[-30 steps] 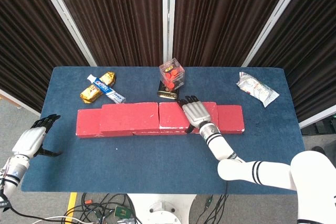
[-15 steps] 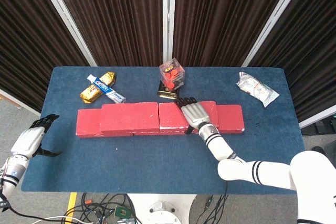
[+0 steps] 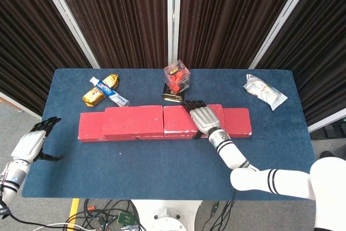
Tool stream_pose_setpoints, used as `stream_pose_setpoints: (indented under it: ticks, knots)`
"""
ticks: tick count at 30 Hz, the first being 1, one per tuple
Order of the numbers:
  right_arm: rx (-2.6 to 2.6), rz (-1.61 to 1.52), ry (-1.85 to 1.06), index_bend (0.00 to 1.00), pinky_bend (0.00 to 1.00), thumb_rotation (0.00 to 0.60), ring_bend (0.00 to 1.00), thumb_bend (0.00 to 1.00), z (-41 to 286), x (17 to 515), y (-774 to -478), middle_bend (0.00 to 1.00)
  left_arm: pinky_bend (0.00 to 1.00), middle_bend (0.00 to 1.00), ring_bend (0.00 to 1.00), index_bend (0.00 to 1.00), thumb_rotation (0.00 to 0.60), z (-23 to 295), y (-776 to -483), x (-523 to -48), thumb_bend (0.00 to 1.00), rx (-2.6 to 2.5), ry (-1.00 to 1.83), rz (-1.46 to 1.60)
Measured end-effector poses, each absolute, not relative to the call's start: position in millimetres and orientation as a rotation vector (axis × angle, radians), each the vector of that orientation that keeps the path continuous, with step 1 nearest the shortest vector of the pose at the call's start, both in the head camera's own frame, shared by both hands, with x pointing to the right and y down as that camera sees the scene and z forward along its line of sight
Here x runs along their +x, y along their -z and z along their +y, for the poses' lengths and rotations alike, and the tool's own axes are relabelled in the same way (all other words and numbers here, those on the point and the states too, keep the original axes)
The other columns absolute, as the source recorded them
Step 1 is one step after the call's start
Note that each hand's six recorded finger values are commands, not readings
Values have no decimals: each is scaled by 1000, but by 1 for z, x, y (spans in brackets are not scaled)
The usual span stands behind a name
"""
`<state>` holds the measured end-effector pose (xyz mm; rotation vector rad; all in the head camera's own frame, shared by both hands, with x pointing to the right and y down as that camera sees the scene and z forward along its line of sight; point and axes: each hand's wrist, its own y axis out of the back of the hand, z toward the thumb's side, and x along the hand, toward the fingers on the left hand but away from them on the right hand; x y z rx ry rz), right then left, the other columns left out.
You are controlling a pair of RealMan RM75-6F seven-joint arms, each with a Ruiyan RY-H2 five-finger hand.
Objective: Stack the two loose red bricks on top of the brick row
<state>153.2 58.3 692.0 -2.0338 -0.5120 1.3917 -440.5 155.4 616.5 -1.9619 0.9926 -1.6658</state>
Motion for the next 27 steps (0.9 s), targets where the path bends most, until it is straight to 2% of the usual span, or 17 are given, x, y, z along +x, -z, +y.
stream_pose_setpoints:
  ticks: [8,12,17,27]
  knots:
    - [-1950,-619,-1287,0,0,600,0,0,58,189,-638,0,0,0,0,0,600,151,-603,-436,0,-1923,1583,1049]
    - [-1835,-685,-1229,0,0,600,0,0,68,228,-607,0,0,0,0,0,600,152,-594,-433,0,-1887,1522,1071]
    - [-1719,-737,-1261,0,0,600,0,0,112,295,-579,0,0,0,0,0,600,158,-578,-431,0,-1798,1412,1074]
    - [-1590,-867,-1421,0,0,600,0,0,198,387,-553,0,0,0,0,0,600,200,-560,-435,0,-1680,1401,995]
